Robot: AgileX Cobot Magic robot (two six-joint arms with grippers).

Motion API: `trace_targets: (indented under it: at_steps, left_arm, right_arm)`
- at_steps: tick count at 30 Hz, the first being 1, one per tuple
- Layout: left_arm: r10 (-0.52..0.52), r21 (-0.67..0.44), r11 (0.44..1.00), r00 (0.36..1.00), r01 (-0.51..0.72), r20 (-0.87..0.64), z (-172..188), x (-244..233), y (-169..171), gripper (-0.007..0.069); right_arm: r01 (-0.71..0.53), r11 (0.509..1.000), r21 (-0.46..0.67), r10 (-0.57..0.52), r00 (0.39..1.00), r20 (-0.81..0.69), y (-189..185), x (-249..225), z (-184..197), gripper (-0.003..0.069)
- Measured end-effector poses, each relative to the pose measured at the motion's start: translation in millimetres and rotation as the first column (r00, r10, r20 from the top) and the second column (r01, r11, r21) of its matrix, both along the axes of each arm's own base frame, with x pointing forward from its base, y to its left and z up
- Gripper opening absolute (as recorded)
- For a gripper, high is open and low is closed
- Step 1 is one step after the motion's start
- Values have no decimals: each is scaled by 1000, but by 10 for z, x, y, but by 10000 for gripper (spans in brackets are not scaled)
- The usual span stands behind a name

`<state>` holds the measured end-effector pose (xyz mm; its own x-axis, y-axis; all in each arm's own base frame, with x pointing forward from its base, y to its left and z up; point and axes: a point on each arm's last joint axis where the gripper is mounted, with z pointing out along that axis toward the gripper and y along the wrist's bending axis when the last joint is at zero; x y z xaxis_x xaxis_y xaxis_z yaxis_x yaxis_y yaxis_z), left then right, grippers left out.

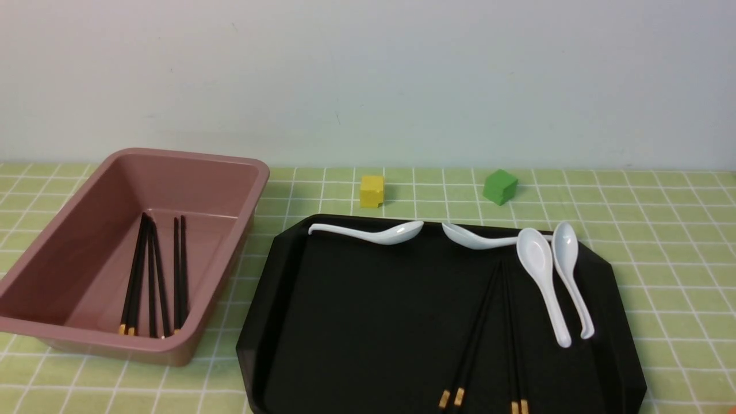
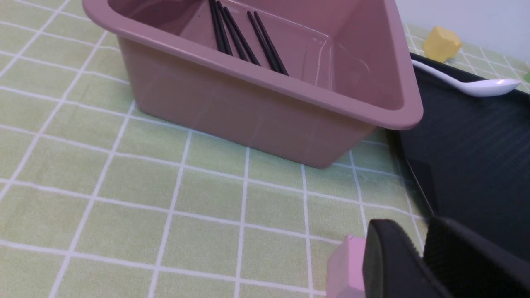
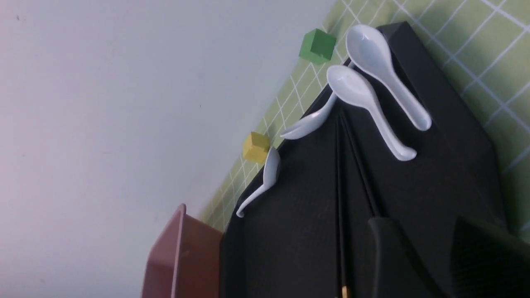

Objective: On green tablecloth take chopsticks from black tray and put them in box.
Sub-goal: 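Move the gripper over the chopsticks on the black tray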

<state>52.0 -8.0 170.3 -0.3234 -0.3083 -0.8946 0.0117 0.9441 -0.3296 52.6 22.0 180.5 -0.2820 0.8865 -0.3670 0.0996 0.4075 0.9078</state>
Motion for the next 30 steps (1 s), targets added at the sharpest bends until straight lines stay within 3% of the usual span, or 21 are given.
trace_targets:
  at_steps: [5, 8, 11, 13, 15, 17, 21, 23, 24, 27, 30]
  left_arm:
    - [0, 0, 1000, 1000, 0, 0, 0, 0, 0, 153]
    - [0, 0, 1000, 1000, 0, 0, 0, 0, 0, 156]
    - [0, 0, 1000, 1000, 0, 0, 0, 0, 0, 159]
    - [0, 0, 1000, 1000, 0, 0, 0, 0, 0, 162]
    - [0, 0, 1000, 1000, 0, 0, 0, 0, 0, 165]
    - [0, 0, 1000, 1000, 0, 0, 0, 0, 0, 166]
    - [0, 0, 1000, 1000, 0, 0, 0, 0, 0, 166]
    - [0, 0, 1000, 1000, 0, 0, 0, 0, 0, 166]
    - [0, 0, 1000, 1000, 0, 0, 0, 0, 0, 166]
    - [0, 0, 1000, 1000, 0, 0, 0, 0, 0, 166]
    - [0, 0, 1000, 1000, 0, 0, 0, 0, 0, 166]
  right_arm:
    - [-41, 999, -35, 42, 998, 36, 30, -10, 69, 240]
    - [-55, 996, -64, 63, 989, 133, 46, -42, 356, 240]
    - [-65, 977, -202, 116, 960, 253, 69, -92, 882, 209]
    - [-82, 953, -291, 161, 952, 259, 88, -80, 1047, 171]
    - [-130, 893, -430, 238, 949, 207, 114, -9, 1203, 106]
    - [-244, 816, -524, 319, 946, 54, 139, 142, 1231, 20]
    - [-475, 741, -475, 392, 880, -269, 149, 446, 1085, -10]
    - [-600, 714, -359, 429, 781, -454, 153, 664, 893, -5]
    - [-609, 712, -350, 432, 773, -465, 153, 681, 879, -5]
    - [-718, 667, -197, 520, 639, -567, 206, 922, 657, 5]
    - [-785, 610, -108, 620, 558, -551, 346, 1074, 538, 7]
